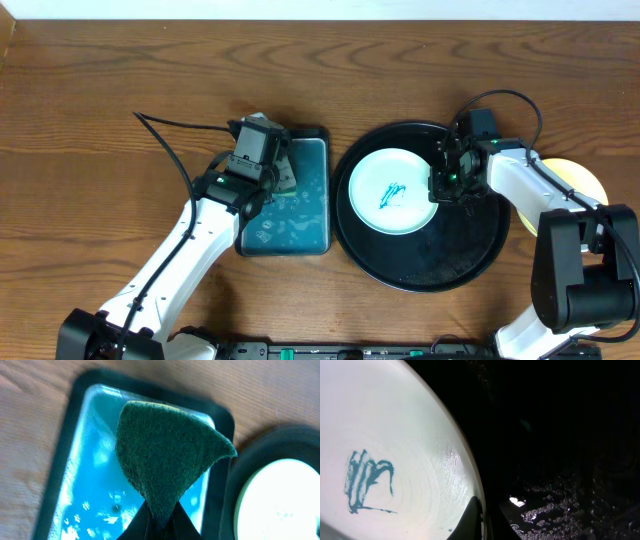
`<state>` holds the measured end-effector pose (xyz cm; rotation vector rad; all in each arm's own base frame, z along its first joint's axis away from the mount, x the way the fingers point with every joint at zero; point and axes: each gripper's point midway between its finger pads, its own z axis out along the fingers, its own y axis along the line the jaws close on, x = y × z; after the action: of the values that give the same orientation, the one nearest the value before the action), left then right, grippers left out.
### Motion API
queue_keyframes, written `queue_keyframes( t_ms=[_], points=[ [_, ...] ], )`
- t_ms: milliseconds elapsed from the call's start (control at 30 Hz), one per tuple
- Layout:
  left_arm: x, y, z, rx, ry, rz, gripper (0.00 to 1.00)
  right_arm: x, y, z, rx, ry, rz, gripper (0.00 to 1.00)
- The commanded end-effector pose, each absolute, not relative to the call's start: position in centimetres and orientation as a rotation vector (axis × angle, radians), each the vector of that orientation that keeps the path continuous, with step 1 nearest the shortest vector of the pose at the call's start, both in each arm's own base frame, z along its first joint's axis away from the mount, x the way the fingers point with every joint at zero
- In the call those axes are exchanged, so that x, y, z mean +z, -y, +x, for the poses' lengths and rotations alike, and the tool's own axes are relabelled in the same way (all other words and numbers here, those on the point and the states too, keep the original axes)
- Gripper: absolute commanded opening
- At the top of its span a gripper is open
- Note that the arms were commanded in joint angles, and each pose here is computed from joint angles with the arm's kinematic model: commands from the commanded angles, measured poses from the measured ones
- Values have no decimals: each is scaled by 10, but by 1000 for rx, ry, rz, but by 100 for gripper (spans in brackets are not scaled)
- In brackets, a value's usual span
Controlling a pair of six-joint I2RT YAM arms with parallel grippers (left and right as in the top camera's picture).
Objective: Clean dirty plates on tray and stack at the side
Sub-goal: 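Carry the sponge from the water tray onto the pale green plate, then rub the sponge over the pale green plate with the left gripper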
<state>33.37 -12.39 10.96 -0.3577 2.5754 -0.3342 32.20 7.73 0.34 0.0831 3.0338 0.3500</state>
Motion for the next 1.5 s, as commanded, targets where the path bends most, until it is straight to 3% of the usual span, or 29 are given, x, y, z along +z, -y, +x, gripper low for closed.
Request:
queue_keyframes(
  t_ms=[0, 200, 400, 900, 1233, 1467],
  points=[
    [129, 139, 338, -439, -2588, -350, 7, -1, -81, 316, 344, -3056, 55, 1],
    [157, 159, 348, -485, -2616, -267, 7, -1, -81, 316, 344, -3056, 55, 1],
    [152, 203, 358, -476, -2680, -77, 7, -1, -81, 316, 343, -3057, 54, 1],
    [77, 326, 342, -544, -2680, 324, 7, -1, -81, 316, 343, -3058, 54, 1],
    [32, 358, 332, -588, -2721, 346, 8, -1, -81, 316, 344, -3056, 54, 1],
    [-8, 339, 311, -459, -2868, 354, 7, -1, -81, 316, 344, -3057, 54, 1]
  ],
)
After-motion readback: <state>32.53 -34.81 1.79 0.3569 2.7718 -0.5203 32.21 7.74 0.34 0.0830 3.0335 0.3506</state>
